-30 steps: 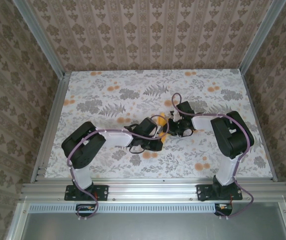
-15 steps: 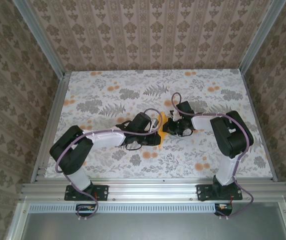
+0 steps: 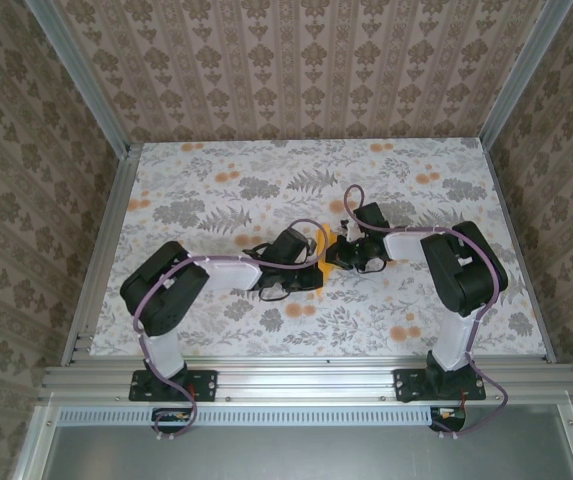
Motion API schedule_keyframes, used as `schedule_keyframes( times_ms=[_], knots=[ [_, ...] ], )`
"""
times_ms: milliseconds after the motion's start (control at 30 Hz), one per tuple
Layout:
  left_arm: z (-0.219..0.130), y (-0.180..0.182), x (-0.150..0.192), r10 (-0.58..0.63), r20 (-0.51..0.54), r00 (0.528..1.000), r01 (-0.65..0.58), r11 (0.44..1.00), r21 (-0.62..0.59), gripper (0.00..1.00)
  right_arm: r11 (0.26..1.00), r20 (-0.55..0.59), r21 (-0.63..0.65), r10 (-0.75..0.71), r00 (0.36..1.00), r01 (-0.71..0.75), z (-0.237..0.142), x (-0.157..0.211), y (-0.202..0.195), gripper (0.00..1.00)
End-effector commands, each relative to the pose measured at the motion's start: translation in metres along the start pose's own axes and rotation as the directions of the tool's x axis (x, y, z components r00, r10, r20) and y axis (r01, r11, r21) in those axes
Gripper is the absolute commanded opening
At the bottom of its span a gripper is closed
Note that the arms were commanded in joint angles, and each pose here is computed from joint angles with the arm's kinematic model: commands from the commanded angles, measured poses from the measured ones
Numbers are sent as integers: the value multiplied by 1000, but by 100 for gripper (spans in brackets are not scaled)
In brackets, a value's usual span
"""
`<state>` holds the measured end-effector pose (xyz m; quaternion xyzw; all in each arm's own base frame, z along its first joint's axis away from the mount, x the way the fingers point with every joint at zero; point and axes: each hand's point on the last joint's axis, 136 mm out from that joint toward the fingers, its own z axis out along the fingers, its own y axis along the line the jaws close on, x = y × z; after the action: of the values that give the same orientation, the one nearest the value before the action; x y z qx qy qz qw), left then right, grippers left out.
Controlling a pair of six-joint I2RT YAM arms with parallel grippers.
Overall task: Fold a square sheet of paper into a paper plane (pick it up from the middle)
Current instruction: Fold the wing for the fifth time at the center of the table.
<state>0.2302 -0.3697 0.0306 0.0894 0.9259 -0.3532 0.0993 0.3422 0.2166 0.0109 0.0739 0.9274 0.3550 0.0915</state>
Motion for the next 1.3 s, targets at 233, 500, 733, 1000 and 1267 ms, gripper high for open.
schedule_keyframes(
  times_ms=[233, 500, 733, 1000, 1267],
  knots=[
    [4, 31, -1, -159, 49, 986, 160, 987, -21, 6, 992, -12, 76, 100, 995, -98, 5, 16, -33, 10],
    [-13, -4, -22, -113, 118, 987, 101, 990, 102, 11, 983, -3, 47, 176, 984, -175, 6, 26, -34, 11],
    [-3, 4, -25, -142, 122, 982, 130, 986, 101, 11, 970, 9, -12, 243, 970, -243, 7, 31, -25, 12],
    [4, 29, -13, -159, 88, 983, 160, 987, -3, 8, 976, 9, -72, 207, 978, -205, 3, 21, -5, 14],
    [5, 43, -2, -166, 54, 985, 170, 983, -66, 7, 994, 59, -90, 75, 995, -69, -15, -4, 26, 15]
  ],
)
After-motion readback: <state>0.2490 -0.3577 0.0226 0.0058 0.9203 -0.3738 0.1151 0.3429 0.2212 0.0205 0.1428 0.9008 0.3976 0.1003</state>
